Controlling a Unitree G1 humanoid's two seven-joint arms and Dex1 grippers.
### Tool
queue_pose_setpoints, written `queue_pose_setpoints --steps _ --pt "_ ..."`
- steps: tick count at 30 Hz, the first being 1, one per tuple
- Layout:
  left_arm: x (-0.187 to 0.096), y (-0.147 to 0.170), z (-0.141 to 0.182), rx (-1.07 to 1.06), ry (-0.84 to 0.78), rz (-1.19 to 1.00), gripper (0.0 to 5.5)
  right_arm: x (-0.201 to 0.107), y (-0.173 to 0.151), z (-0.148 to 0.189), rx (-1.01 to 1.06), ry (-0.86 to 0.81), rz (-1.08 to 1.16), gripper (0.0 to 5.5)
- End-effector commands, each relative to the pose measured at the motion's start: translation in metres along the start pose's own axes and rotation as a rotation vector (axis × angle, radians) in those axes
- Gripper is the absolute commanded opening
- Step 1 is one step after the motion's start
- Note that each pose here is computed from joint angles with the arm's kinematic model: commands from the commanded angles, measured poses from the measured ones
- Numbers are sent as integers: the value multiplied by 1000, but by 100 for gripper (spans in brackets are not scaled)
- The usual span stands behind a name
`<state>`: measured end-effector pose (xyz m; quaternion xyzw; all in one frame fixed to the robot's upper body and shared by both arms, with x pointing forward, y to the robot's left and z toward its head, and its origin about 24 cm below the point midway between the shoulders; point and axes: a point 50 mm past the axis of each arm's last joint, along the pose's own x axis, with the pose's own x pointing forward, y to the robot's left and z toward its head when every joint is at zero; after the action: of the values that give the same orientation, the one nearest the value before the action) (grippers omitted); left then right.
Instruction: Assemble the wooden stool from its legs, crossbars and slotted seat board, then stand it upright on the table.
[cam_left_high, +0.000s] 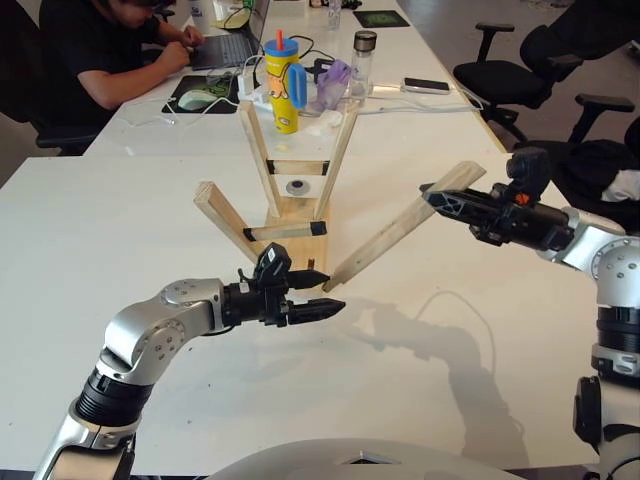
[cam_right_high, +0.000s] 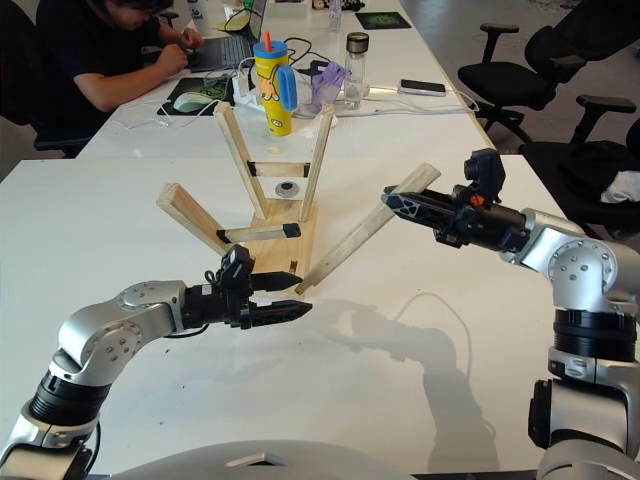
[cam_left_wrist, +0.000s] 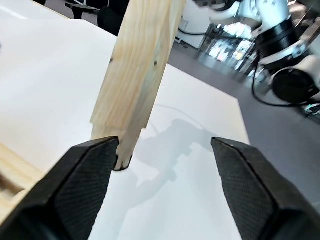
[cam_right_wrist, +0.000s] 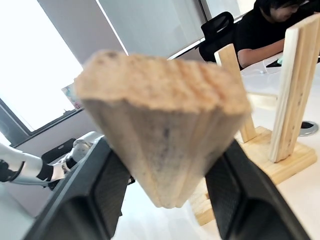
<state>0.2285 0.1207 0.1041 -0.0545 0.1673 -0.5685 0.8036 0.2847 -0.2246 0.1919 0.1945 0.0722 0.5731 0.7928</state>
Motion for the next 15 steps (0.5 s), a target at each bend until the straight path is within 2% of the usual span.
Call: queue_pose_setpoints --steps 1,9,15 --pt "5 16 -11 83 42 119 344 27 -13 2 -121 32 19 205" --pt "1 26 -27 203 184 179 344 46 -33 -16 -236 157 7 205" --pt "-3 31 -40 229 267 219 344 50 -33 -19 -262 162 44 205"
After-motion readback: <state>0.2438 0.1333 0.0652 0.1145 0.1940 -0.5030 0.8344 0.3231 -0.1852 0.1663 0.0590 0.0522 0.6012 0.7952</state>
